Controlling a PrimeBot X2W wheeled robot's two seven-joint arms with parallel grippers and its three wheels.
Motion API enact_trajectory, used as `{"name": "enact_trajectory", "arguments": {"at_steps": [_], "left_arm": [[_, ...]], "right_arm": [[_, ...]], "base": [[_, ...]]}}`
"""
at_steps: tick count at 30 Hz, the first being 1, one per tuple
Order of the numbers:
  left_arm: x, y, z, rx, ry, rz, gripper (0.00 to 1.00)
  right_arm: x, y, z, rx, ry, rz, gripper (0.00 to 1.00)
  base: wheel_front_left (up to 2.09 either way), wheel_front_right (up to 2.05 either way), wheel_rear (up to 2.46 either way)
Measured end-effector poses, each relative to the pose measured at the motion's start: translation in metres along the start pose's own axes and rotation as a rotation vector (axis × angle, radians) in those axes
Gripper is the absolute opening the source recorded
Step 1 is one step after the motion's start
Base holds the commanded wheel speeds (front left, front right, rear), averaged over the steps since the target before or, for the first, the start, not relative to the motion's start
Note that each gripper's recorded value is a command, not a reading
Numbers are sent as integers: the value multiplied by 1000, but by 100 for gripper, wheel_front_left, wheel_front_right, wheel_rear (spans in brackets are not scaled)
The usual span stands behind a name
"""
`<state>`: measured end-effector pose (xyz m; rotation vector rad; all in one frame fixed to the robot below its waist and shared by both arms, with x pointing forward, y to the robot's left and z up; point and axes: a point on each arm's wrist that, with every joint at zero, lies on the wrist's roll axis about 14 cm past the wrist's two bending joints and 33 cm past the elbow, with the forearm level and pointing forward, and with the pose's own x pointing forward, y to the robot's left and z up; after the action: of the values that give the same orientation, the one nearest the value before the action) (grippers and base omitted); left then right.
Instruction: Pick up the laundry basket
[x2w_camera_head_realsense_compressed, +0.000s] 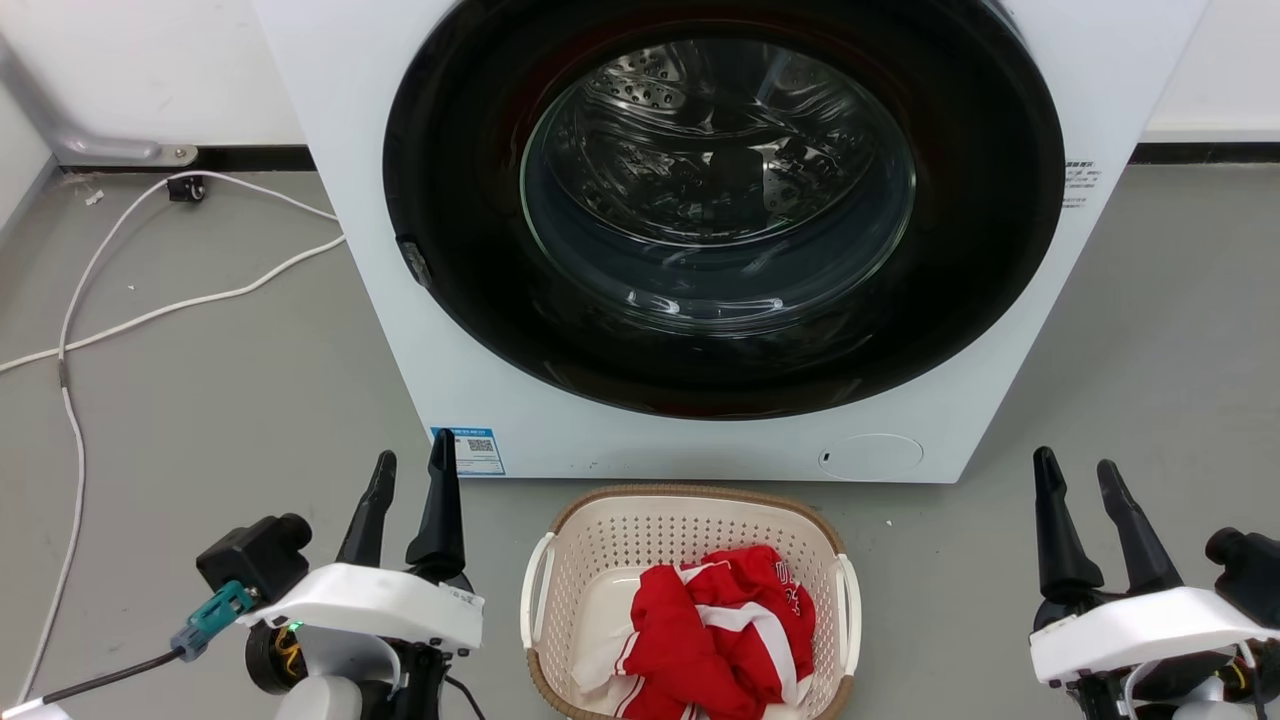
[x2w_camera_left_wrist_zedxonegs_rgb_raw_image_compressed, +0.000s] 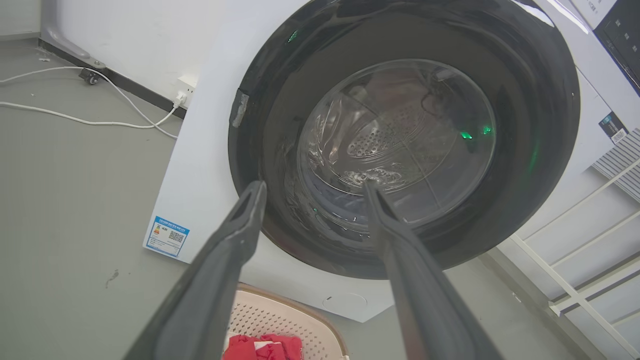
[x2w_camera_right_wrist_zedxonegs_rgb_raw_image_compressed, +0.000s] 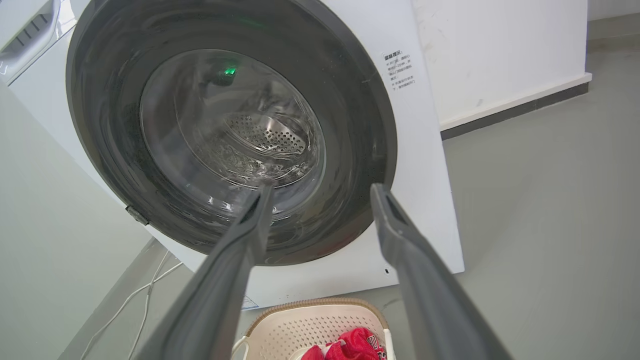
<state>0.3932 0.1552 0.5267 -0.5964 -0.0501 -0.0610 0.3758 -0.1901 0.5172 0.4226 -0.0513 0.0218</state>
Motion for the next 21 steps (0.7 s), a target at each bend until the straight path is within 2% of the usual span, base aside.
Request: {"name": "enact_trajectory", "arguments": {"at_steps": [21], "left_arm": [[1, -1, 0, 239, -24, -13, 100]], "right_arm": [[-3, 11, -1, -259, 11, 50, 100]], "base": [[0, 0, 0]]}}
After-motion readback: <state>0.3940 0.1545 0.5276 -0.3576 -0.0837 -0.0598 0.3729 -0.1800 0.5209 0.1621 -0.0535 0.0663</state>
